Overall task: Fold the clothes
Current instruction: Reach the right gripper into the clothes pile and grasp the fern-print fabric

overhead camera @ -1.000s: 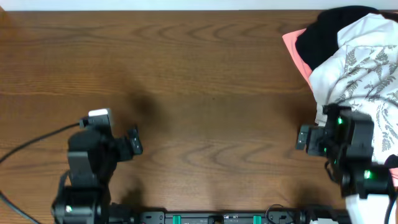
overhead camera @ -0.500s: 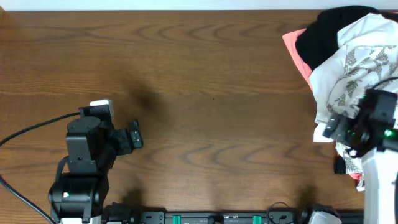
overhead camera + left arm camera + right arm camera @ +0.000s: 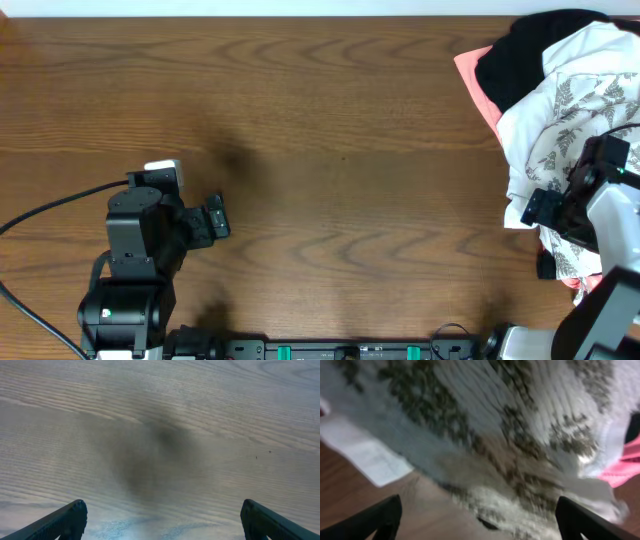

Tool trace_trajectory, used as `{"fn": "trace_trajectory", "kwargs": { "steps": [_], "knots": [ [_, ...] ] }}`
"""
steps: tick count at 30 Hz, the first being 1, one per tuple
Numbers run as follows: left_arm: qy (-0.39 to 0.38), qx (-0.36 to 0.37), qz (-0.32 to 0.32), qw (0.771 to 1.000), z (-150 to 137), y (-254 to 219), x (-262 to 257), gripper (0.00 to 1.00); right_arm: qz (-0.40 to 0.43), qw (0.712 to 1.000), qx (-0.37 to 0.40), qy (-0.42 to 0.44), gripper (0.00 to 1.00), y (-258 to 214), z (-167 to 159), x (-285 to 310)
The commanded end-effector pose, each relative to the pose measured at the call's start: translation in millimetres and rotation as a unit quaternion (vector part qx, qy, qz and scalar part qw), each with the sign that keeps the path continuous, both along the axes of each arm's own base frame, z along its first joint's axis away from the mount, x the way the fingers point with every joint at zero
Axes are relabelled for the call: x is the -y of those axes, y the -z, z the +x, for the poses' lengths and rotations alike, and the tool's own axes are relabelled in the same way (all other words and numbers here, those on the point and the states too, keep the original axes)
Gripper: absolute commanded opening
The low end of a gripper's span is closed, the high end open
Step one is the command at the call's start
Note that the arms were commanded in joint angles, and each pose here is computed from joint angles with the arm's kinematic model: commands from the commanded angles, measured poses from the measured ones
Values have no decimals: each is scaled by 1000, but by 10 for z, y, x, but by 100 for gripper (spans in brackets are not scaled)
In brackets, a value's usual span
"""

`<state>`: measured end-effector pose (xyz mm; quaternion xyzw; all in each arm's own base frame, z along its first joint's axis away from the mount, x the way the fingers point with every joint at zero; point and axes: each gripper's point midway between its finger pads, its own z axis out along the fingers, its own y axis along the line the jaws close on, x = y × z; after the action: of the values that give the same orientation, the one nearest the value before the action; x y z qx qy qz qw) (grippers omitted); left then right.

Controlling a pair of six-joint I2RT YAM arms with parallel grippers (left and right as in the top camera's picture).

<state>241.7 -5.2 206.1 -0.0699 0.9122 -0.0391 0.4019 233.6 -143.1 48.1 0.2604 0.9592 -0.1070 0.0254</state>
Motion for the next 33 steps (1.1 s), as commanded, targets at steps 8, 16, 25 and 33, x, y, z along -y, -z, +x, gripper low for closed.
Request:
{"fn": "trace_trajectory", "kwargs": {
  "steps": [8, 16, 25, 33],
  "knots": [
    [0, 14, -6, 1000, 34, -93, 8, 98, -13, 1000, 8, 0, 24, 82, 126, 113],
    [0, 18, -6, 1000, 47, -108, 8, 98, 0, 997, 73, -18, 1, -324, 409, 16],
    [0, 18, -6, 1000, 47, -109, 8, 98, 45, 913, 356, -193, 1, -2574, 1222, -918],
    [0, 18, -6, 1000, 47, -108, 8, 98, 117, 782, 479, -381, 1, -3641, 1309, -2445]
  ]
}}
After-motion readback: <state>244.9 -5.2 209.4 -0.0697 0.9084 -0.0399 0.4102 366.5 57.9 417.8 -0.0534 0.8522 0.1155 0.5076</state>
